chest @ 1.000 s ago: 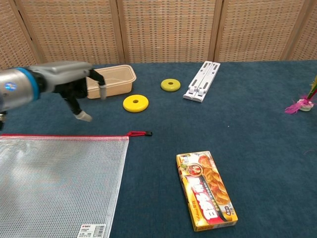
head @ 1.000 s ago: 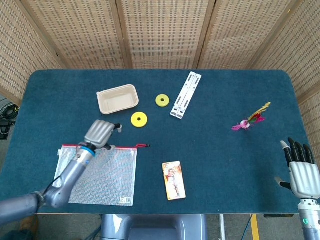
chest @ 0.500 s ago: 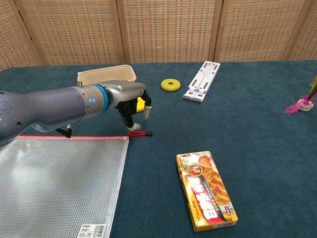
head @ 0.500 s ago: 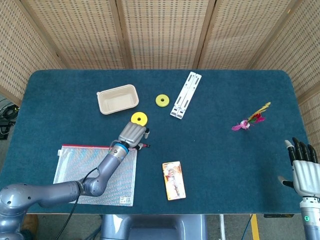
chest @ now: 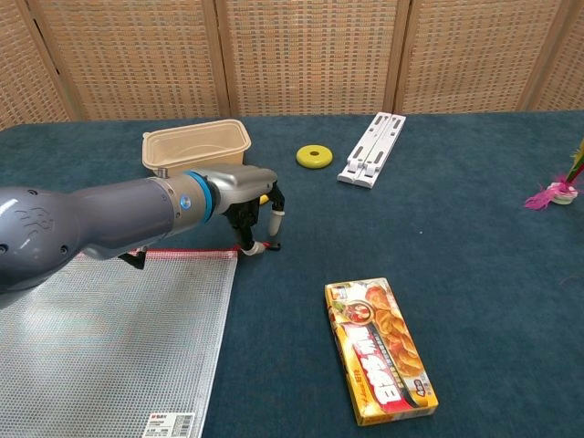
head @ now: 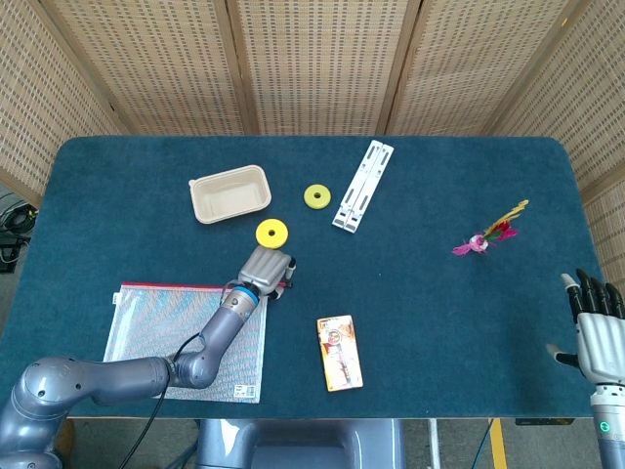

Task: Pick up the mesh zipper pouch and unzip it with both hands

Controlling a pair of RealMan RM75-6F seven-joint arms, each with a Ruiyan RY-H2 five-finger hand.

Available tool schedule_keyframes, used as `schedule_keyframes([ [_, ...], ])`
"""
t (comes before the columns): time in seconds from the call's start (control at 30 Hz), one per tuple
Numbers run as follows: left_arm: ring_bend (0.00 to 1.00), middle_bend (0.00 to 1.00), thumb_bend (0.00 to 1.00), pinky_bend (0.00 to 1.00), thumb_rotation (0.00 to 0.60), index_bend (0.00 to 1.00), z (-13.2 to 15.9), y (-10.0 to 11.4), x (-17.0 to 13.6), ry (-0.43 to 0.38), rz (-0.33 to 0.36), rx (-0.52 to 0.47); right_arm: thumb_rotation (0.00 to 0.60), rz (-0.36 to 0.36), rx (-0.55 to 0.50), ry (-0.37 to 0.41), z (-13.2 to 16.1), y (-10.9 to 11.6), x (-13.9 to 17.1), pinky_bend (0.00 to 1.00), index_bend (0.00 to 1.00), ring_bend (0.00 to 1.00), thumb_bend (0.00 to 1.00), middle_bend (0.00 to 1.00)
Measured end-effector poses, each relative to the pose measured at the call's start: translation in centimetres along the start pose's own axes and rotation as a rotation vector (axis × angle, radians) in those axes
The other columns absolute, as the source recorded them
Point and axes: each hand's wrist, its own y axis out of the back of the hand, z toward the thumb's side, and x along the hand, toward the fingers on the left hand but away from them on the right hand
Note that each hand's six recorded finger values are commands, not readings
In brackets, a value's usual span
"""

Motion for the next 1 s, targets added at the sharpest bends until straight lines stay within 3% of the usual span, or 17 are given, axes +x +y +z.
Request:
schedule_keyframes([
  [0.43,0.96,1.0,0.33,1.0,0.6,0.48,-0.4,-0.8,0.1,0.01,-0.026,-0.013,0.6,0.001,-0.006,-0.003,-0.1,0.1,0.0,0.0,0.01,0.0,0.0,0.0],
  [0.67,0.96,1.0,0.41,1.0,0.6,0.5,-0.4,-1.3,0.2,0.015,-0.041,-0.013,0.6,-0.001,-0.011,-0.007,-0.2,0.3,0.0,0.0,0.01,0.0,0.0,0.0],
  [1.0,0.96,1.0,0.41,1.0,0.6,0.63,-0.8,-1.5,0.2,0.023,-0.042,-0.02,0.6,0.0,-0.02,-0.005,-0.2,0.4,0.0,0.0,0.01,0.0,0.0,0.0],
])
